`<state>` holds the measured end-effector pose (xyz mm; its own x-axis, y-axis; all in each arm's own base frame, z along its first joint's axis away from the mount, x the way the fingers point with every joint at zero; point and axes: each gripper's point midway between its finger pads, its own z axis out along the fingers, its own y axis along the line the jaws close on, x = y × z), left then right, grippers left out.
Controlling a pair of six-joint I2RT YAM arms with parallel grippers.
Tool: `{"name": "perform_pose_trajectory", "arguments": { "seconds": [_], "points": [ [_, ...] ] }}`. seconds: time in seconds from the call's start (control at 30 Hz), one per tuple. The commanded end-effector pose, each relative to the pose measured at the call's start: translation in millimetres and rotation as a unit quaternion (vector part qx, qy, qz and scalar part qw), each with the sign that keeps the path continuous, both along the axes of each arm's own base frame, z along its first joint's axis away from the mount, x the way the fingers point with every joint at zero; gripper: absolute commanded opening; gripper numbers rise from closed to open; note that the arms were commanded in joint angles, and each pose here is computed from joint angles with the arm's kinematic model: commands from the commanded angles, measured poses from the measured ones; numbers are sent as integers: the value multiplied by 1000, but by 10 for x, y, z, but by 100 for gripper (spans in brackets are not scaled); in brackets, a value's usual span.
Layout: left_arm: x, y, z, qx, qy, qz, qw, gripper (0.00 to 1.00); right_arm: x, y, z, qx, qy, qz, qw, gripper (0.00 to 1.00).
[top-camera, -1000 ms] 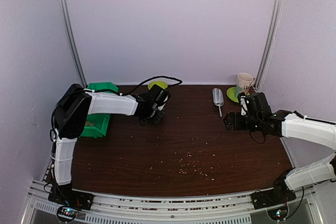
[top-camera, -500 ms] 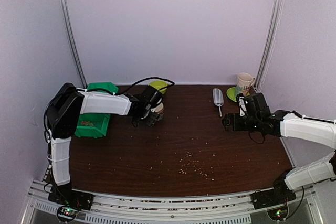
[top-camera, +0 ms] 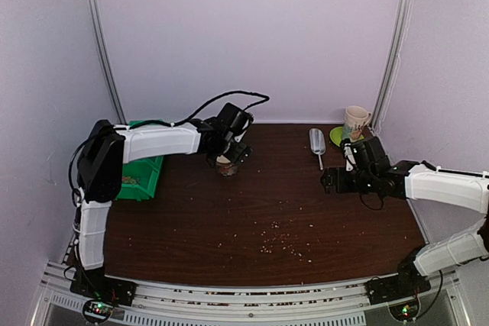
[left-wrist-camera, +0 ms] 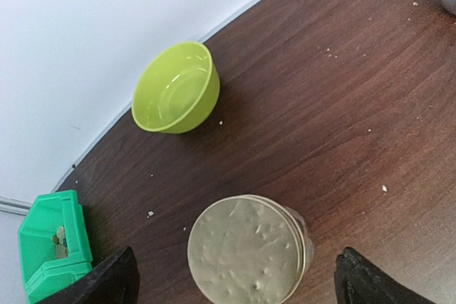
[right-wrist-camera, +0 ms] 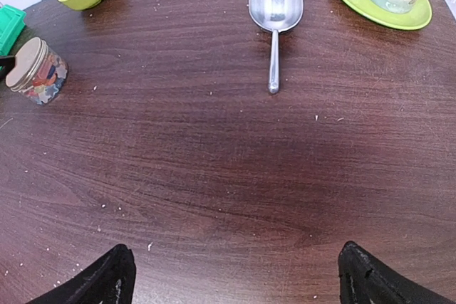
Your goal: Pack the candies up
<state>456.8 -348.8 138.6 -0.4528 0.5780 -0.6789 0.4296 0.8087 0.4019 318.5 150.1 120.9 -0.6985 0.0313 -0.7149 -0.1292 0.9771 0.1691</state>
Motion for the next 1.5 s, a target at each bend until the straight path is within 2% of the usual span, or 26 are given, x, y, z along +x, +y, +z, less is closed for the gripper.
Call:
{"name": "perform_pose_trajectory", "arguments": {
  "seconds": [0.0,0.33,0.57,0.63,0.83,1.17,1.27,1.4,1.43,1.47],
  "points": [
    [136,-79,-313,58,14,-9,998,98,42,54,122,4,-15,6,1000,99],
    [359,29,-623,131,19,14,991,97,34,123,98,11,-13,14,1000,99],
    [336,325,-780,148,44,32,988,83,38,194,77,13,-8,23,1000,99],
    [314,435,-814,147,50,42,987,80,41,210,73,14,-7,25,1000,99],
    [237,799,-849,151,62,74,984,78,48,253,78,15,-5,30,999,99],
    [162,1322,-808,122,73,118,983,78,43,311,81,11,-3,38,999,100],
    [127,1334,-722,112,69,118,984,80,47,310,91,7,-3,38,999,100],
    [64,1308,-508,77,61,113,989,90,56,267,129,-9,-6,36,999,99],
    [43,1301,-444,66,60,111,990,97,60,245,152,-16,-8,34,999,99],
    [13,1276,-390,53,61,106,991,98,60,214,163,-24,-9,32,999,99]
  ]
}}
